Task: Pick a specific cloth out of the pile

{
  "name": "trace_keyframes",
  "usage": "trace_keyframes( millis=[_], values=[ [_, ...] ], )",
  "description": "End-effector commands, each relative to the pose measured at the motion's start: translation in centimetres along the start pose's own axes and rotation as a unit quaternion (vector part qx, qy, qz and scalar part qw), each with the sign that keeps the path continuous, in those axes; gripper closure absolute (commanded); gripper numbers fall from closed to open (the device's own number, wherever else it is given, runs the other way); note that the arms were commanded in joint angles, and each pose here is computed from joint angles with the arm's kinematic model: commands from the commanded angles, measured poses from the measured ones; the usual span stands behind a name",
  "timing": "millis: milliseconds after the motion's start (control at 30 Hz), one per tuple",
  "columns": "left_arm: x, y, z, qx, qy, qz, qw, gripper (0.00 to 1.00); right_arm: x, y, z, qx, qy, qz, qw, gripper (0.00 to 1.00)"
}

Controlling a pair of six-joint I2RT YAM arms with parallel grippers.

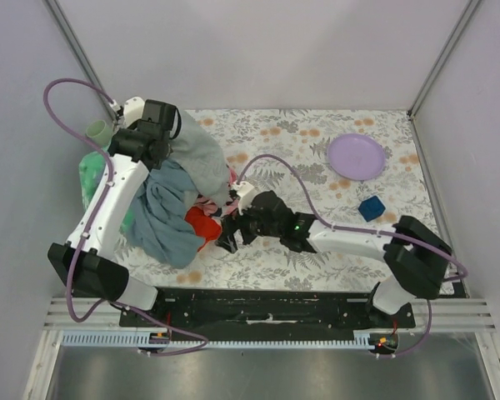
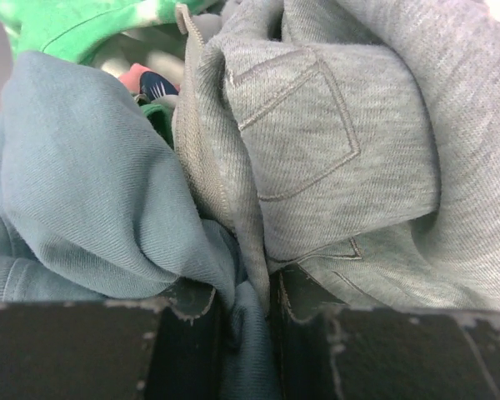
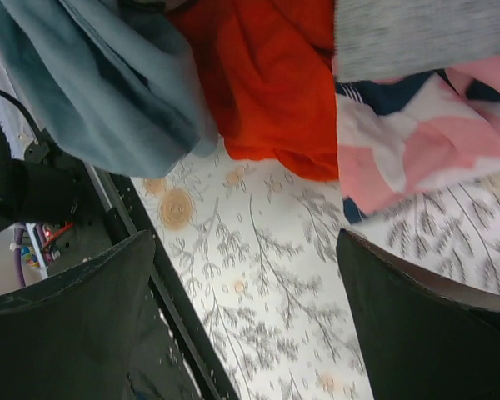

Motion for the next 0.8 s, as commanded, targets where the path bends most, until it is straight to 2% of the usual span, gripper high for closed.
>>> trace_keyframes(
  millis=[0, 300, 367, 467, 500, 600, 767],
  values=[
    [0.1, 2.0, -4.9, 0.038, -0.07, -0.03, 0.996, 0.98, -4.3, 2.0, -2.1, 0.01, -0.027, -0.015, 0.999, 0.02],
    [-0.7, 1.1, -4.8, 0.041, -0.054, -0.003, 0.998, 0.98, -10.9, 2.6, 1.0, -0.02, -0.005, 0.022, 1.0, 0.03],
    [-0.7, 1.1, -4.7, 0.042, -0.051, 0.001, 0.998, 0.98, -11.6, 0.7, 1.1, -0.063, -0.019, 0.095, 0.993, 0.05],
    [-0.6, 1.1, -4.7, 0.046, -0.05, 0.003, 0.998, 0.98, -11.3, -2.9, 1.4, -0.146, -0.058, 0.235, 0.959, 0.07],
    [-0.6, 1.0, -4.7, 0.046, -0.051, 0.005, 0.998, 0.98, -11.4, -3.3, 1.4, -0.163, -0.076, 0.247, 0.952, 0.07],
    [-0.7, 0.9, -4.6, 0.043, -0.048, 0.007, 0.998, 0.98, -12.2, -3.3, 2.0, -0.203, -0.099, 0.226, 0.948, 0.08],
    [-0.9, 0.7, -4.4, 0.043, -0.044, 0.009, 0.998, 0.98, -14.3, -2.4, 2.7, -0.222, -0.091, 0.17, 0.956, 0.08]
  ],
)
Point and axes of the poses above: each gripper's point midway between its finger pads, its own x axis back along the fingers, its own y axis along the line the jaws close on, z = x × y, the point moved 4 cm from there along x, back along the fingers, and after that the axes turned 2 degrees about -x, right-handed, at the moved point
